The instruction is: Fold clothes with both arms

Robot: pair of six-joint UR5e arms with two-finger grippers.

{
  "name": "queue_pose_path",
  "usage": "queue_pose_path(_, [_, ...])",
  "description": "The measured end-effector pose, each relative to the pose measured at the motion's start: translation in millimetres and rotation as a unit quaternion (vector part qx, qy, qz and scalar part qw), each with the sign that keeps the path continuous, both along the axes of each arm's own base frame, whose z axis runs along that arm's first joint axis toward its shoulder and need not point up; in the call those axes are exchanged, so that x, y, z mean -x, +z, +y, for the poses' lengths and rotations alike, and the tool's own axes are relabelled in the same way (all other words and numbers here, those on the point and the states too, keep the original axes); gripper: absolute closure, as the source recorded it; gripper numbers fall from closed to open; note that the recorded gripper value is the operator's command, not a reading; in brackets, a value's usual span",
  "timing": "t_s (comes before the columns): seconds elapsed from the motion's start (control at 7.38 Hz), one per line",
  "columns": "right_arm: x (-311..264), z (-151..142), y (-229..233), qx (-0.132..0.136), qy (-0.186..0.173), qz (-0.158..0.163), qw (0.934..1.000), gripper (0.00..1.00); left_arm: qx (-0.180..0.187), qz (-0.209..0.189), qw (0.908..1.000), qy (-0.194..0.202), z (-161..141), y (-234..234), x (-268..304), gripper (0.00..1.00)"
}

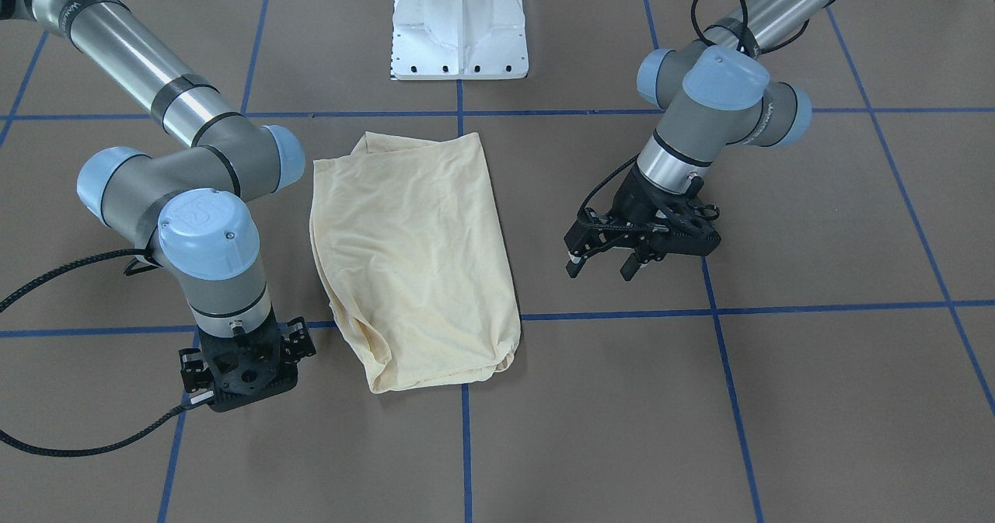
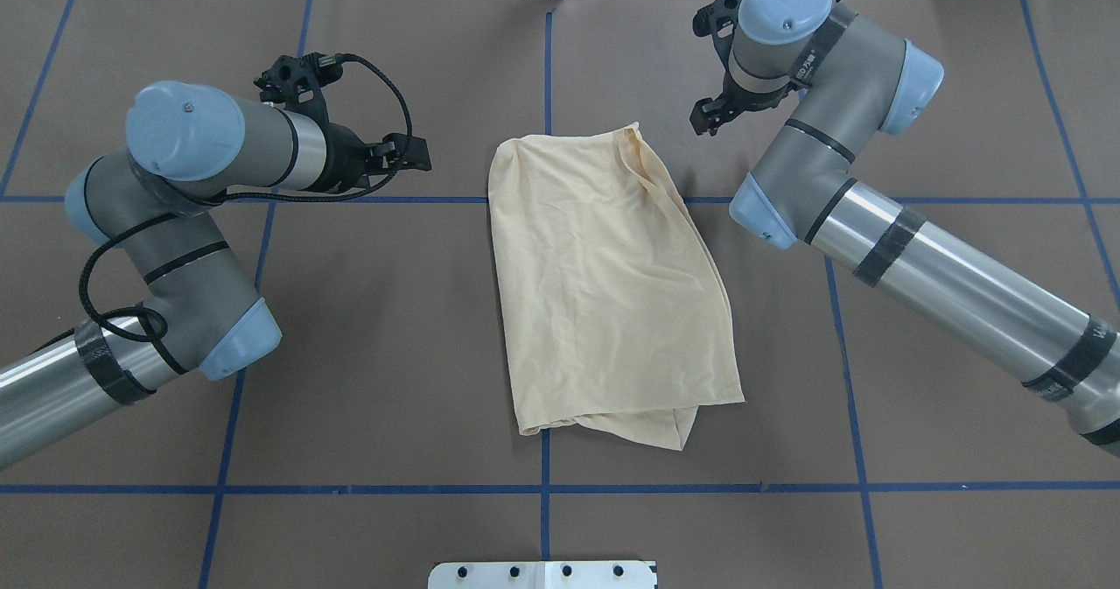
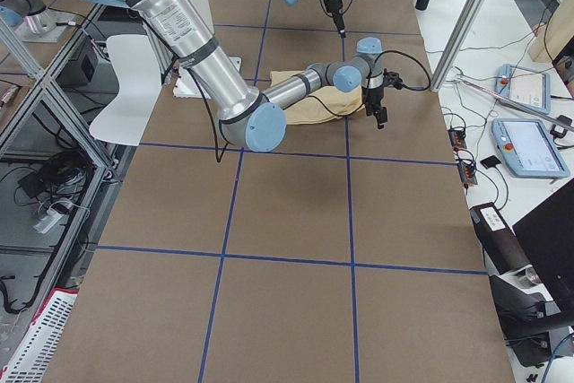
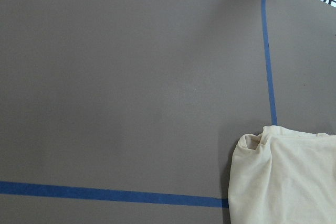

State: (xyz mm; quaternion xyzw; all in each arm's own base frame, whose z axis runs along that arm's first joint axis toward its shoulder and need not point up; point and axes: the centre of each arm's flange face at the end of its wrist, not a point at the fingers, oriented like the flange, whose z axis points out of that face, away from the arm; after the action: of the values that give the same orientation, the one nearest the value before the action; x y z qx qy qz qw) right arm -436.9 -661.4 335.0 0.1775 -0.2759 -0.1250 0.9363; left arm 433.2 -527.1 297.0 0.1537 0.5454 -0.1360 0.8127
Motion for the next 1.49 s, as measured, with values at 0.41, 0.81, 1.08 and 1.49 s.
queue_pose_path(0.41, [10,5,-27,0.008,-0.021,-0.035,0.9991,0.00,-0.018,0.014,0.9997,0.001,7,-17,11,0.00])
queue_pose_path(0.81, [56,36,-47,0.010,-0.028,-0.078,0.9965,0.00,-0.032,0.025,0.9992,-0.004,11,-35,23,0.00])
queue_pose_path(1.08, [85,44,-68,0.009,-0.029,-0.088,0.9957,0.00,-0.035,0.029,0.9989,-0.006,13,-40,28,0.00])
queue_pose_path(1.49, [105,46,-65,0.002,-0.031,-0.084,0.9960,0.00,-0.035,0.031,0.9989,-0.007,13,-41,29,0.00])
